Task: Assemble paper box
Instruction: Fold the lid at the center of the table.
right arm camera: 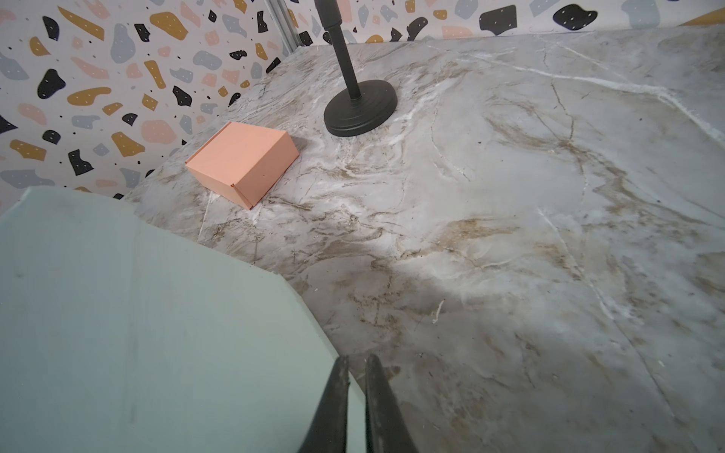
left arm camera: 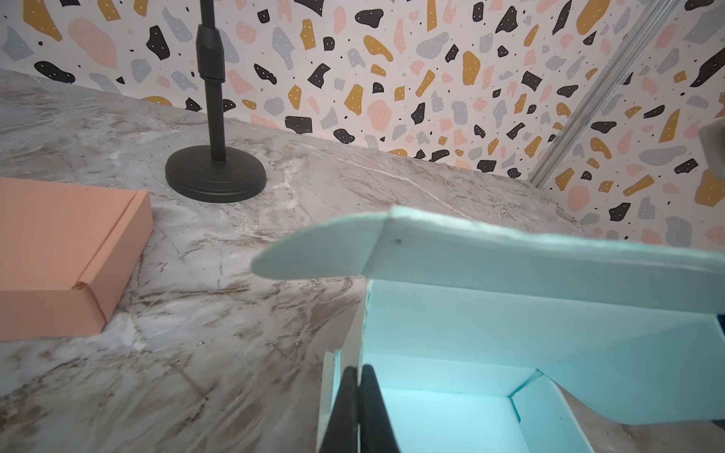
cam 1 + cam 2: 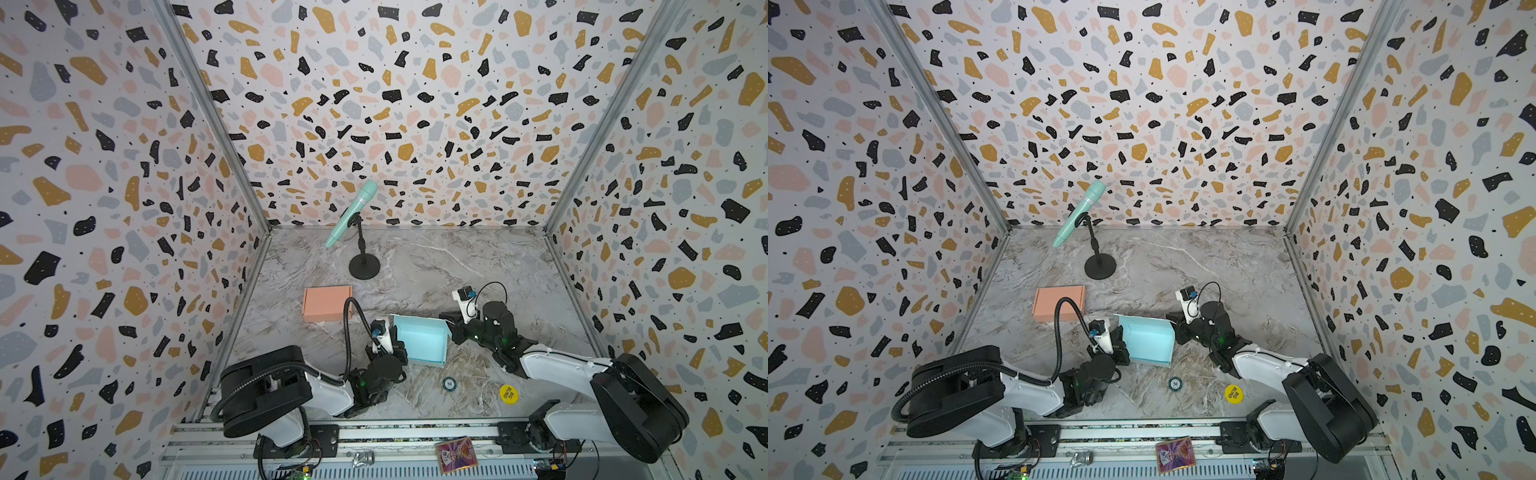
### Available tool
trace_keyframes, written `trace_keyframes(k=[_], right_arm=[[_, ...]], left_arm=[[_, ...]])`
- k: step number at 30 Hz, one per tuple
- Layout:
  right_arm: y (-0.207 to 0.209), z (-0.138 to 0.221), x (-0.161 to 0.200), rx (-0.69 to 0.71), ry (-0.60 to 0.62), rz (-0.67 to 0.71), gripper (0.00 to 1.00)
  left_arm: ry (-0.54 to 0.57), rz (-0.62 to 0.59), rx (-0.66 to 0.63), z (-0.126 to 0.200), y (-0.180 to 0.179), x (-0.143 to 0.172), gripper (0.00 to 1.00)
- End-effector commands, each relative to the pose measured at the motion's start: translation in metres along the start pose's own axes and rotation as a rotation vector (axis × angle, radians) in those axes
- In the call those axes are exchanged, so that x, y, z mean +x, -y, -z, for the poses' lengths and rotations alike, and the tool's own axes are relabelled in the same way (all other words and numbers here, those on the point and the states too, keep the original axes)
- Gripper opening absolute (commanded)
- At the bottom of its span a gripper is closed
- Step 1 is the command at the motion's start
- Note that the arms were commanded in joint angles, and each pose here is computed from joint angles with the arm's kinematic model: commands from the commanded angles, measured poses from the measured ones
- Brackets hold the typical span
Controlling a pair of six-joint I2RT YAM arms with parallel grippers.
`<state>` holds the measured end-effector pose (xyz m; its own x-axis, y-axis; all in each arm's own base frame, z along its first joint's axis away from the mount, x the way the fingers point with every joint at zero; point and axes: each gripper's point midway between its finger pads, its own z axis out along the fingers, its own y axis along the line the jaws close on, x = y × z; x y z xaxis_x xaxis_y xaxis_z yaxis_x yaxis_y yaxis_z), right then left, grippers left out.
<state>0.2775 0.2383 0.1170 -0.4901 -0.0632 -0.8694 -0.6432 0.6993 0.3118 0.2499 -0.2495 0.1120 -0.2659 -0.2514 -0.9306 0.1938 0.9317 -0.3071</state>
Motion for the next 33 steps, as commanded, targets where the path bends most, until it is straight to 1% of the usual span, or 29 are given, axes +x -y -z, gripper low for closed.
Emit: trace_keyframes(k=[1,5,8,17,26,33], right_arm=[[0.004,0.012,0.003,0.046,0.022,-0.038,0.13],[0.014,0.025,0.011,0.083,0.033,-0.094,0.13],[0.018,0.034,0.013,0.076,0.056,-0.134,0.14],[0.003,0.031,0.011,-0.01,0.049,-0.105,0.14],[-0.009,0.024,0.01,-0.05,0.038,-0.077,0.14],[-0.007,0.02,0.018,-0.029,0.02,-0.074,0.13]], left_arm=[[0.008,0.007,0.015,-0.003,0.008,-0.005,0.0],[0.009,0.002,0.017,-0.003,0.008,-0.005,0.0],[0.009,-0.002,0.019,-0.002,0.008,-0.005,0.0],[0.001,-0.008,0.028,-0.002,0.009,-0.003,0.0],[-0.003,-0.012,0.033,-0.002,0.013,-0.001,0.0],[-0.005,-0.004,0.044,-0.002,0.017,0.005,0.0]])
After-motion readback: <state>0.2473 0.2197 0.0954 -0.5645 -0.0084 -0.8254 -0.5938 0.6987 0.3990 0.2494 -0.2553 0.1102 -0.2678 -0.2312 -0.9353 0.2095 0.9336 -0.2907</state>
